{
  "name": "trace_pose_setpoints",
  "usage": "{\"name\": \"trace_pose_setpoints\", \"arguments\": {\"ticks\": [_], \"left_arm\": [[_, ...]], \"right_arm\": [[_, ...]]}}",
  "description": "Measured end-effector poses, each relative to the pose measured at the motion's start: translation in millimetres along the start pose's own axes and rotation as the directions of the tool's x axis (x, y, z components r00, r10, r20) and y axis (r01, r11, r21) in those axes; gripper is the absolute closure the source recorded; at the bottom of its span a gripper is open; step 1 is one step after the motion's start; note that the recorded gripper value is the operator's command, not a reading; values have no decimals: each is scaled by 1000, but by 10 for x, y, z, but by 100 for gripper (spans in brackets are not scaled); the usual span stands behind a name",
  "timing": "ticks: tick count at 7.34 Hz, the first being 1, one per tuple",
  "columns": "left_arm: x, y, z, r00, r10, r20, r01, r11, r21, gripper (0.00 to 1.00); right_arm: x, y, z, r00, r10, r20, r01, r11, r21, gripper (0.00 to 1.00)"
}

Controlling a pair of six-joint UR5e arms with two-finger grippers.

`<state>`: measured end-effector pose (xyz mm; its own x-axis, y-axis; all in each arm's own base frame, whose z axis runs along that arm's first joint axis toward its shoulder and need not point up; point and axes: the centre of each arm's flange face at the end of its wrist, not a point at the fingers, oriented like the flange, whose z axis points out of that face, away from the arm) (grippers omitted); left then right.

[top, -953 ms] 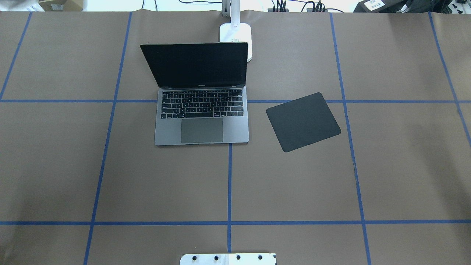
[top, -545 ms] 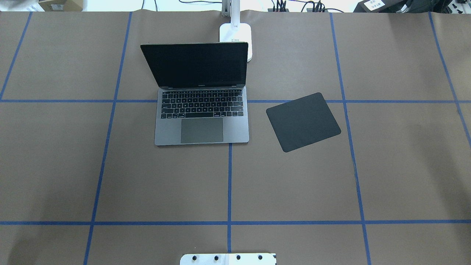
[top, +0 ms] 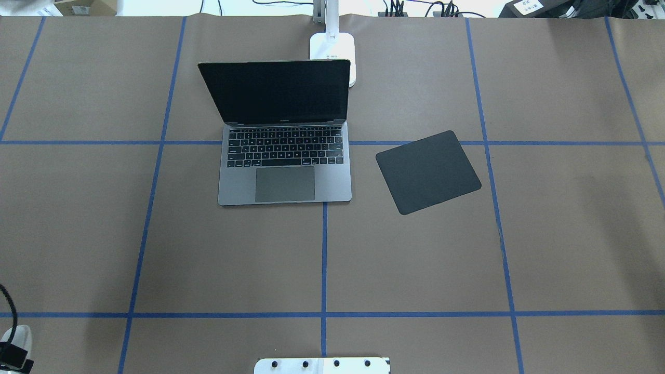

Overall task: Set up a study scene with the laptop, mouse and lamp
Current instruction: 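Carry the white mouse in the left gripper across toward the mouse pad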

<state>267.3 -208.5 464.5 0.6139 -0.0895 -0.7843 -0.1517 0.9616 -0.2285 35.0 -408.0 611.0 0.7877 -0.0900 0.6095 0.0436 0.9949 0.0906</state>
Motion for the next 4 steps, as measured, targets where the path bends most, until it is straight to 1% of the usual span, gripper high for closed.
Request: {"name": "trace_pose_setpoints", "arguments": {"ticks": [2, 4], "left_arm": [[1020, -368, -69, 1000, -17, -4, 17, 999, 32, 76], [2366, -759, -283, 999, -49, 15, 48, 997, 60, 76]], "right_arm": [[6, 3, 8, 1000, 2, 1, -2, 1000, -3, 0], [9, 3, 13, 1000, 4, 2, -4, 1000, -5, 0]]}}
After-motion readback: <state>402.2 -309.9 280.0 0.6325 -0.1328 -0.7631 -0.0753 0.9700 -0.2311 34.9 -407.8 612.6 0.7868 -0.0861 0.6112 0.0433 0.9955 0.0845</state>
